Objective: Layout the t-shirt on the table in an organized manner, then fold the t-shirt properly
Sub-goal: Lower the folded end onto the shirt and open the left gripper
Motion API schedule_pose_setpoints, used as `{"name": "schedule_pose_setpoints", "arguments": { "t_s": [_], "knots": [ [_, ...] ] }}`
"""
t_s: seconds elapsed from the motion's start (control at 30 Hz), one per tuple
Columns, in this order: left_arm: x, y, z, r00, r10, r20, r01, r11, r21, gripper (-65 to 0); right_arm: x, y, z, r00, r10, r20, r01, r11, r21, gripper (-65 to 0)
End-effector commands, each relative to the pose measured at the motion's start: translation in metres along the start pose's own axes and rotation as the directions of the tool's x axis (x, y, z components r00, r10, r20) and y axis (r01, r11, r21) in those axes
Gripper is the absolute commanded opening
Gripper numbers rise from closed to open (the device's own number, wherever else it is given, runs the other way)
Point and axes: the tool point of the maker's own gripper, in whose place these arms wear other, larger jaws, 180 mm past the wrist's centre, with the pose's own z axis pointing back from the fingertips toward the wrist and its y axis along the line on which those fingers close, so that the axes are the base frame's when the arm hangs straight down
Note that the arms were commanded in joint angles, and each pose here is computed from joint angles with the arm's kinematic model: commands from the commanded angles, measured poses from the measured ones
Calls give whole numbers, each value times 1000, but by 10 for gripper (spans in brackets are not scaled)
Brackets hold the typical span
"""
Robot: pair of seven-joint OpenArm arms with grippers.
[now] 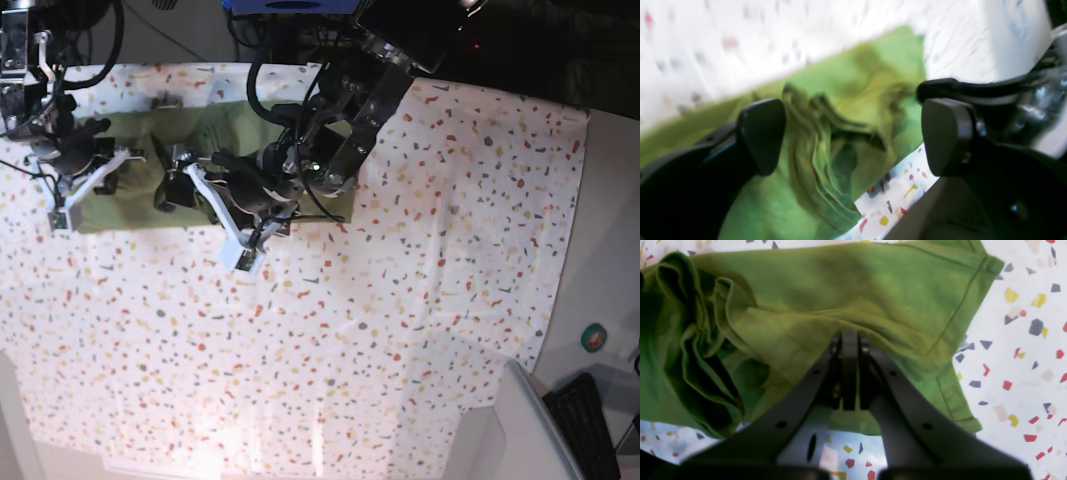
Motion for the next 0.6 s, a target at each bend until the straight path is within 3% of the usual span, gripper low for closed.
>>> {"name": "schedule_pose_setpoints", "arguments": {
  "t_s": [0.0,0.07,0.13,0.2,0.27,0.33,0.4,0.57],
  "knots": [
    [12,5,11,999,-25,44,25,1000,5,-74,21,-13,9,998,2,68,0,1000,-31,-650],
    [11,22,33,997,-42,67,40,998,39,-202,26,-23,18,994,-39,106,45,997,-58,-650],
    [4,47,54,997,-30,77,23,995,96,-398,35,-32,28,986,-72,152,85,993,-81,-650],
    [-5,69,71,997,3,83,-15,989,150,-648,36,-35,33,979,-110,174,127,988,-90,-650],
    [-15,81,78,997,33,76,-46,983,180,-650,35,-34,32,975,-129,178,146,985,-88,-650],
    [-27,85,76,998,48,50,-57,980,191,-650,37,-28,29,972,-146,185,162,984,-76,-533],
    [-41,91,70,998,64,16,-66,976,205,-650,38,-23,27,968,-162,192,177,982,-63,-467],
    [-72,112,47,991,83,-103,-56,969,239,-650,45,-19,27,964,-164,207,179,983,-52,-462]
  ]
}}
